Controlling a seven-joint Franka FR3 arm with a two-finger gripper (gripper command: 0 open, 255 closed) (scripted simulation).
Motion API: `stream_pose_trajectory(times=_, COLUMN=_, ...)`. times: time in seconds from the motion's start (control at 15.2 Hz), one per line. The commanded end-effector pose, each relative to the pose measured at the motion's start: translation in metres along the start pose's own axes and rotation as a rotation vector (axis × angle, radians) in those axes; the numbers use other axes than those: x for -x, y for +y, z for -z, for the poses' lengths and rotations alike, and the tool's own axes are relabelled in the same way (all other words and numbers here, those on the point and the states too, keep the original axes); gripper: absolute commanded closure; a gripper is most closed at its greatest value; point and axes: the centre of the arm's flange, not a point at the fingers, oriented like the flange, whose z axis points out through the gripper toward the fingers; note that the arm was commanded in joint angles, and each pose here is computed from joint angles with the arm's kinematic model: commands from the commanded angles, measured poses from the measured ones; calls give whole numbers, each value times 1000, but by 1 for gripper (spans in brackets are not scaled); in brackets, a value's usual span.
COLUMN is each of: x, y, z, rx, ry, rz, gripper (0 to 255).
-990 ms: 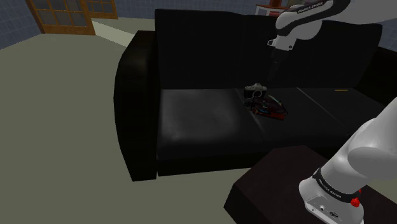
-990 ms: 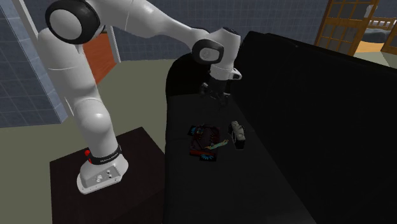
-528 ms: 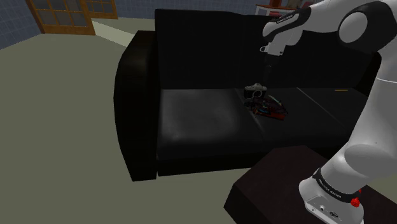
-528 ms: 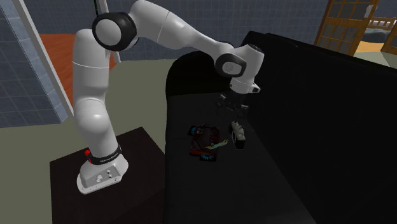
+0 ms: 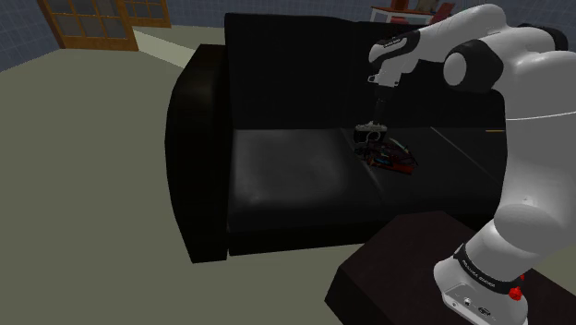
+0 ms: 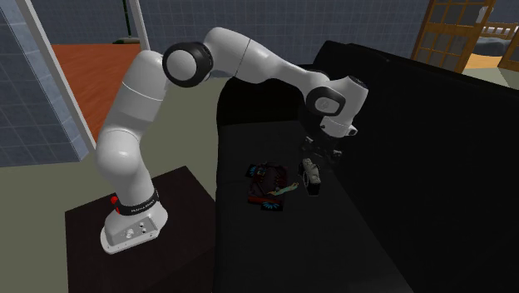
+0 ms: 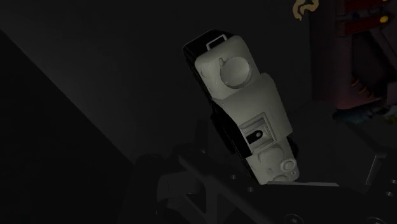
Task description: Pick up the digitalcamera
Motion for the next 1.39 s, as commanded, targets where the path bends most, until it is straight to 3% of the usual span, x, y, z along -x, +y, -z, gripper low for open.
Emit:
stream_pose_trajectory(times=0.0, x=-1, y=4, z=-9, rx=-1, ry=0, rz=2, gripper=0)
stream_pose_trajectory(times=0.4, x=-2, y=11, z=-32, rx=-1, ry=0, rz=3, gripper=0)
stream_pose_trajectory(times=0.46, x=-2, y=11, z=-33, rx=-1, ry=0, rz=3, gripper=255)
stream_pose_trajectory(times=1.06, x=-2, y=11, z=-32, rx=-1, ry=0, rz=3, gripper=255)
stream_pose_trajectory(times=1.32, x=-1, y=5, z=-12, rx=-1, ry=0, rz=3, gripper=255)
